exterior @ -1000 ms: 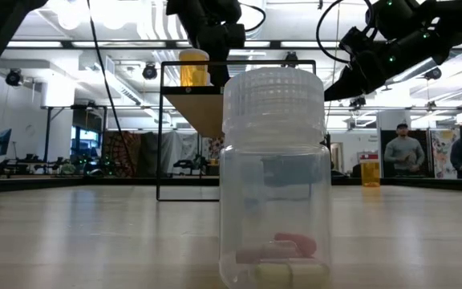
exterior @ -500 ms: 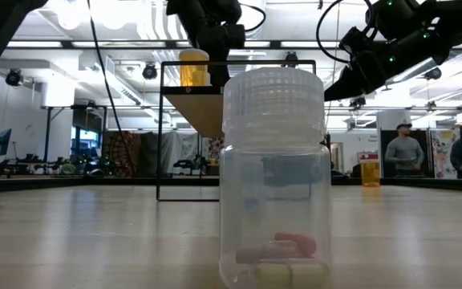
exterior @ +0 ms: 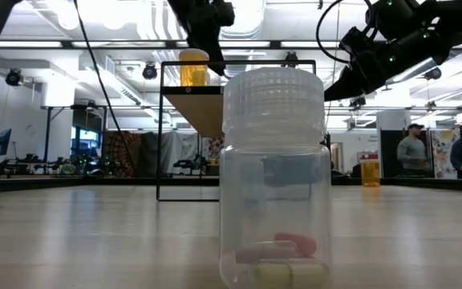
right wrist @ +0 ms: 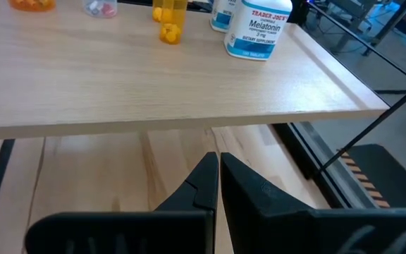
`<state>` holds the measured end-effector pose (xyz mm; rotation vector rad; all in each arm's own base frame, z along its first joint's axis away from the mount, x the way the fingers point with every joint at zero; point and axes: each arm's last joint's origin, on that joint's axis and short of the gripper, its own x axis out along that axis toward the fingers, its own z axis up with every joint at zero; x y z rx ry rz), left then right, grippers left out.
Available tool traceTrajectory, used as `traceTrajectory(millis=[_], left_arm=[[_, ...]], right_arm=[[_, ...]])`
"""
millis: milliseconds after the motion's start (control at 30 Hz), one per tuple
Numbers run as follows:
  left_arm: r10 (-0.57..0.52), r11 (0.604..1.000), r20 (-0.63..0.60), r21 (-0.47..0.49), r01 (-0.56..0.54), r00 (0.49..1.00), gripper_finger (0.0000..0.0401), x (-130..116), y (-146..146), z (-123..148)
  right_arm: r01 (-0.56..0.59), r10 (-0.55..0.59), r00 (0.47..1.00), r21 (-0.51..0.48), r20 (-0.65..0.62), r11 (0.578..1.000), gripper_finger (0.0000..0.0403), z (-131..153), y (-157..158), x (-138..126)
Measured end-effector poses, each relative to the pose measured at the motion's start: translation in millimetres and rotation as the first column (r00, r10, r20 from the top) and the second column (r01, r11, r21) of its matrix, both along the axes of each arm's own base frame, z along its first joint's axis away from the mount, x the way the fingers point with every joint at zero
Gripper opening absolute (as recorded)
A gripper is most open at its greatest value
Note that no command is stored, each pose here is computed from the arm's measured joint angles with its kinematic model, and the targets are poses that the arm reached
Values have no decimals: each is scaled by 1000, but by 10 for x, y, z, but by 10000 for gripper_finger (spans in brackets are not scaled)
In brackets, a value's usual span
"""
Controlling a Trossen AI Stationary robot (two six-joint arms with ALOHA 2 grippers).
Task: Pick and place medicine bottles onto shelf by color
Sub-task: Put the top transparent pill bottle aligned with the other transparent pill bottle on the shelf
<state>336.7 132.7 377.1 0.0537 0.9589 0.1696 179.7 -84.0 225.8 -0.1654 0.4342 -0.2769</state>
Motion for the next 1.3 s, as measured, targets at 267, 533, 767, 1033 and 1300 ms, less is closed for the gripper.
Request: traceTrajectory(millis=[267,533,767,1033,1300], left_arm=[[-112,994,78,23,110,991,164,-332,-160,195],[-159,986,305,88,138,939,85,-778,-429,-191],[-215,975,606,178,132,766,53,-1193,-740,-749],[-278,951,759,130,281,589,49,-1543,-1033,-1254],[-410,893,713,185,410,569,49,-1374,-1579,-1205]], right_arm=[[25,-27,999,48,38,999,9,19,-4,7],[37,-43,995,67,86,997,9,172,13,37],[100,-100,992,13,76,995,9,392,174,-4],[63,-63,995,-2,72,998,9,458,459,-73],[73,-74,995,7,60,997,9,417,574,-83]])
